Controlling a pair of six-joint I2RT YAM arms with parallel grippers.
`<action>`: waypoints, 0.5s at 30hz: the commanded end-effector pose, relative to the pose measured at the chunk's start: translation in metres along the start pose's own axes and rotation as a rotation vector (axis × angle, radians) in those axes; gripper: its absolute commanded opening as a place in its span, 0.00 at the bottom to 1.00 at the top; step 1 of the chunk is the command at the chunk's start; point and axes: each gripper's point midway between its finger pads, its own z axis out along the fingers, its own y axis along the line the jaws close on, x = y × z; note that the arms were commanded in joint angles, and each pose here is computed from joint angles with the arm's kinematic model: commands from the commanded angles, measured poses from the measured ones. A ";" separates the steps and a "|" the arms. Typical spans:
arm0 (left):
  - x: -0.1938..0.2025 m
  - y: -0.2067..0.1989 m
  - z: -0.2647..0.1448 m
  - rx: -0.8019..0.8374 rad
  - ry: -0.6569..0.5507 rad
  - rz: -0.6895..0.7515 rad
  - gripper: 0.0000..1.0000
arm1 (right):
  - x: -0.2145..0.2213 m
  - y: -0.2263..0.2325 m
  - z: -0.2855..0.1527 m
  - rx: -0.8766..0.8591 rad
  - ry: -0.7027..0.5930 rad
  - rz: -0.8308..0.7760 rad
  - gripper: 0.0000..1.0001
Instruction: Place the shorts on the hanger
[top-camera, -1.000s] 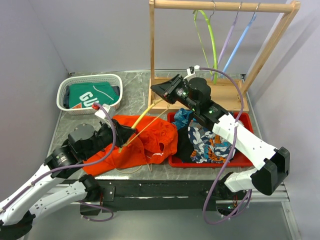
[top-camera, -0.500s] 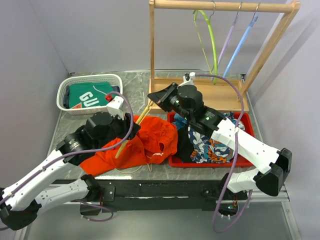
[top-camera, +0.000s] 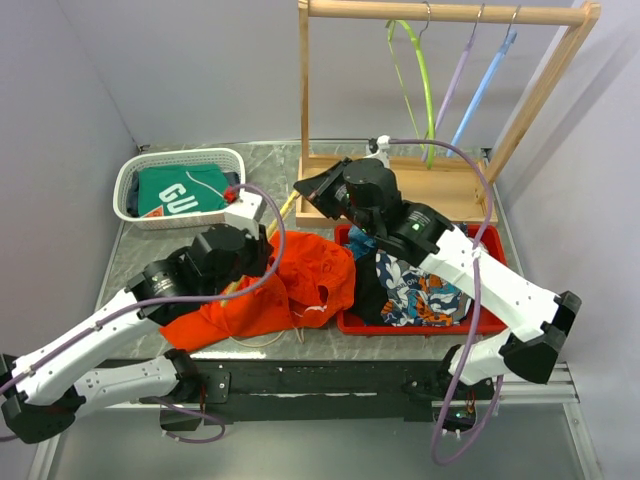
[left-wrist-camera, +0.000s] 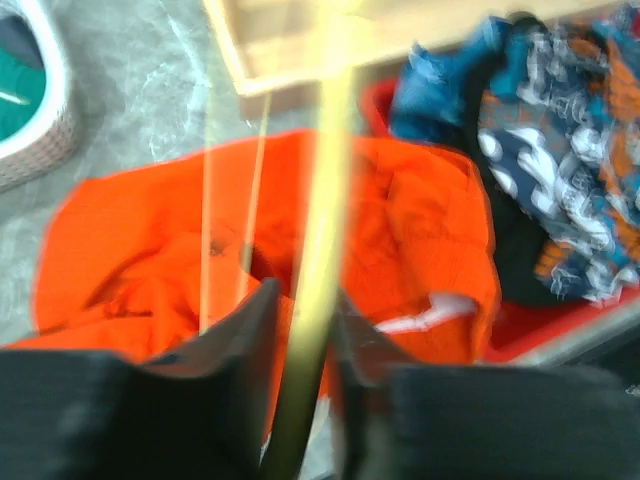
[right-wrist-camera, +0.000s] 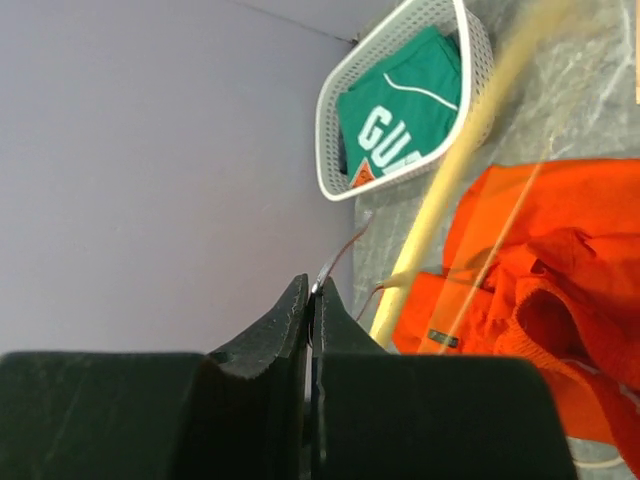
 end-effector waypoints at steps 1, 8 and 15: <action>-0.016 0.019 -0.004 -0.146 -0.080 0.039 0.12 | -0.003 0.014 -0.006 -0.021 -0.005 0.016 0.00; -0.016 0.035 -0.012 -0.226 -0.083 0.032 0.01 | 0.000 0.014 -0.019 -0.094 0.006 -0.186 0.38; -0.012 0.015 -0.038 -0.036 -0.070 -0.056 0.01 | -0.002 -0.030 -0.047 -0.106 -0.029 -0.404 0.72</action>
